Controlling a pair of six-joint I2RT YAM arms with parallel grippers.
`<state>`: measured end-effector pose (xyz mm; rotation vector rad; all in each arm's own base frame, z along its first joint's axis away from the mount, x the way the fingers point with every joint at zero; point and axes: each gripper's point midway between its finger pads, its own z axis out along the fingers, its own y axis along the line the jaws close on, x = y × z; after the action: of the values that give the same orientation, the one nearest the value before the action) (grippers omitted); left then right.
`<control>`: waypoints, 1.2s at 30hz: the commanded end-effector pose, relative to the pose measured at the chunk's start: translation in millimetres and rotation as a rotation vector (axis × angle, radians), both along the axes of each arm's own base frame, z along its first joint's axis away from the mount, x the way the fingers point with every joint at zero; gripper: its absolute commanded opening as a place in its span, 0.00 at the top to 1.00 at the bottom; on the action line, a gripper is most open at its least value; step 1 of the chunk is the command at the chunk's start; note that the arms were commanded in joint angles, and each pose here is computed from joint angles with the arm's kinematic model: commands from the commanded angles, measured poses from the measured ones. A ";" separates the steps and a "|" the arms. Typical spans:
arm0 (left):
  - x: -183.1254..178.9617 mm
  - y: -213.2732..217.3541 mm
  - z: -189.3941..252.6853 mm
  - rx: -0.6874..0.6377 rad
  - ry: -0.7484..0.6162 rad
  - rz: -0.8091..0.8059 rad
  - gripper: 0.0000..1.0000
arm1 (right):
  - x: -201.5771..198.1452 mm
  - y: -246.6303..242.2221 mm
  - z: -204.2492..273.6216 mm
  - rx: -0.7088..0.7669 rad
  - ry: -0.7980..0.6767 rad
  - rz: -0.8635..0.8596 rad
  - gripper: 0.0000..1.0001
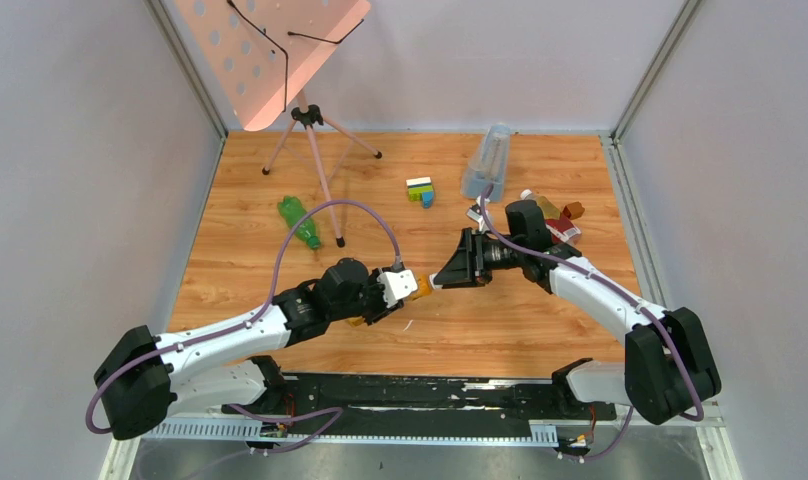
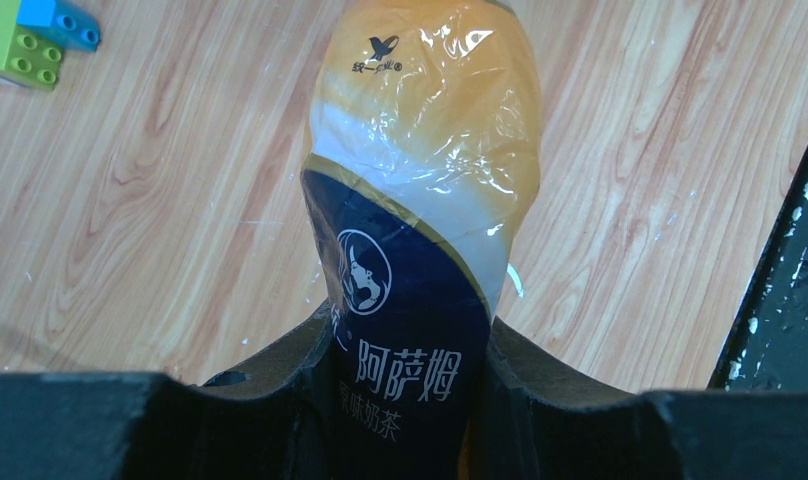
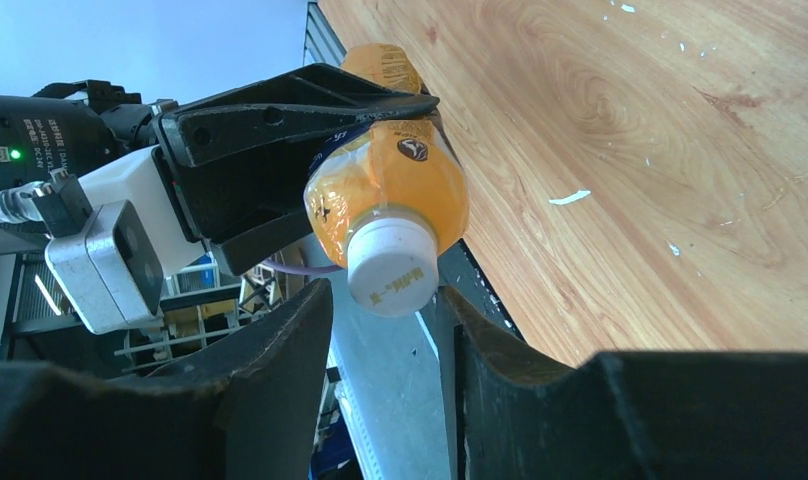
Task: Unscrew the bottle caps
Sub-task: Unscrew the bottle cap from the plastic bottle.
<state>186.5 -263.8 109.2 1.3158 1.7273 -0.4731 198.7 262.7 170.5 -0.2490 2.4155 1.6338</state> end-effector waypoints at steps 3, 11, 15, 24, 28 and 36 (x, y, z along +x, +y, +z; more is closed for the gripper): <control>3.8 -7.7 25.5 -0.070 -0.029 0.007 0.78 | 6.2 7.9 15.3 0.030 -0.064 0.036 0.57; 1.9 -10.1 25.9 -0.079 -0.024 -0.009 0.77 | 13.0 11.1 12.8 0.022 -0.062 0.023 0.59; 2.1 -10.0 24.1 -0.073 -0.024 -0.010 0.78 | 13.6 12.5 12.7 0.028 -0.062 0.028 0.64; 7.0 -14.9 25.1 -0.104 0.010 0.041 0.35 | 8.7 16.0 10.3 0.031 -0.082 0.064 0.89; 11.9 -23.1 29.1 -0.134 0.019 0.057 0.28 | 11.3 16.7 6.9 0.018 -0.066 0.045 0.90; 13.6 -29.1 25.0 -0.120 0.043 0.053 0.39 | 15.5 15.9 1.5 -0.002 -0.045 0.006 0.89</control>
<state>191.6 -276.7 107.0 1.2351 1.7982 -0.5256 204.2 273.0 159.9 -0.2612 2.4525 1.6195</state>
